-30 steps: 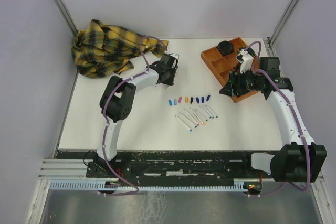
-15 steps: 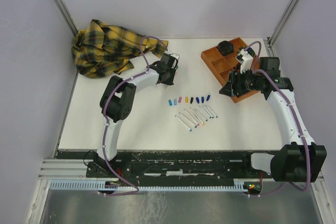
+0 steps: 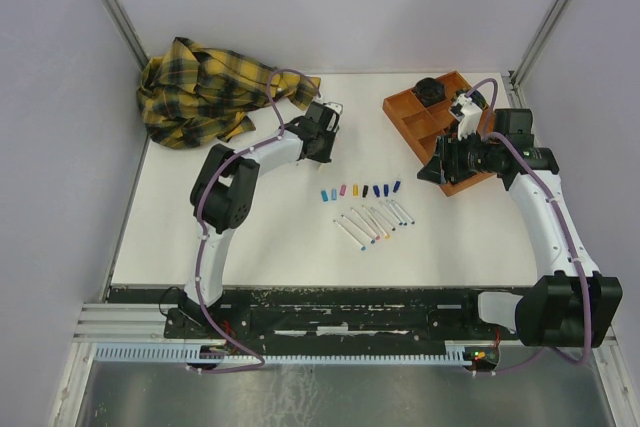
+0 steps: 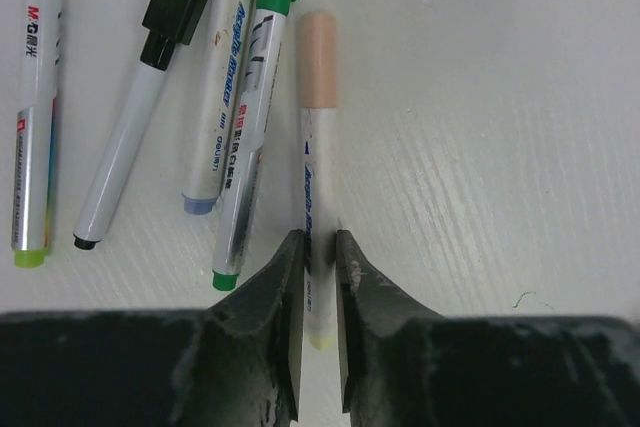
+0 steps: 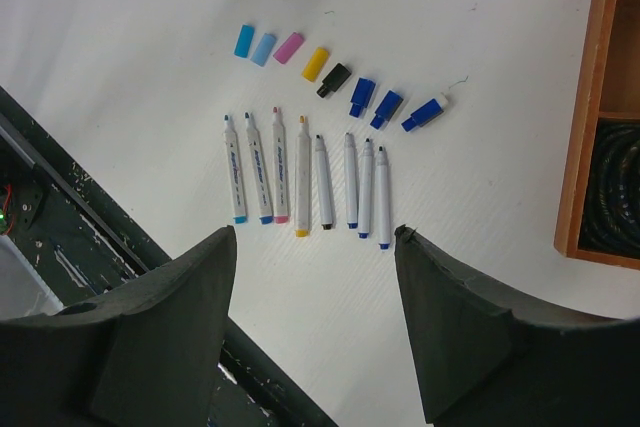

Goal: Open the pen caps
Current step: Pick up the pen from the center of the board.

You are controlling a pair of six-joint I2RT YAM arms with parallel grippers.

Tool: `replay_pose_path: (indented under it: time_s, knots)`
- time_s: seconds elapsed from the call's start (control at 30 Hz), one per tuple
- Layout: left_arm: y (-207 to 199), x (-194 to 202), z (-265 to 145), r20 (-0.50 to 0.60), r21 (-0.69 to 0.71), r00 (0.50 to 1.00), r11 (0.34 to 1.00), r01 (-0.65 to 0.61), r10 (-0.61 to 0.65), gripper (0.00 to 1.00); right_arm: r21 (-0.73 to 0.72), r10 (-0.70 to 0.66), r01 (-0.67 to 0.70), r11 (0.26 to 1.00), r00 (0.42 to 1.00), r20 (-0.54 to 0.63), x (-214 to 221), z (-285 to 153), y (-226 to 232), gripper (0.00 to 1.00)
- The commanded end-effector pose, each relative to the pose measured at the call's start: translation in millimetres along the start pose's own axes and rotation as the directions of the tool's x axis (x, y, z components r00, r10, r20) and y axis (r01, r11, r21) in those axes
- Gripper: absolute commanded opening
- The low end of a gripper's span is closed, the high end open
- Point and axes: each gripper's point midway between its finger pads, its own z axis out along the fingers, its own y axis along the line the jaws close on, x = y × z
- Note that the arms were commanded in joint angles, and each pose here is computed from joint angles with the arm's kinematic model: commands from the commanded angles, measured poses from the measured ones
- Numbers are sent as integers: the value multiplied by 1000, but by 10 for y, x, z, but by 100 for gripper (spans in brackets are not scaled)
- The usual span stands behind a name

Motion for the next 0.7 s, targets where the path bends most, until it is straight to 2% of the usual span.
replay_pose_path:
  time_s: [0.0, 0.23, 0.67]
  knots:
    - [10, -43, -12, 2, 16, 999, 999, -38, 38, 18, -21, -35, 35, 999, 999, 30, -114, -19, 35, 72]
    - [-95, -269, -223, 61, 68, 998, 997, -34, 30, 3, -37, -26, 27, 999, 999, 30, -114, -7, 52, 72]
    - [-345, -684, -905, 248, 212, 967, 977, 4, -58, 3, -143, 13, -5, 990, 998, 55, -127, 30, 218, 72]
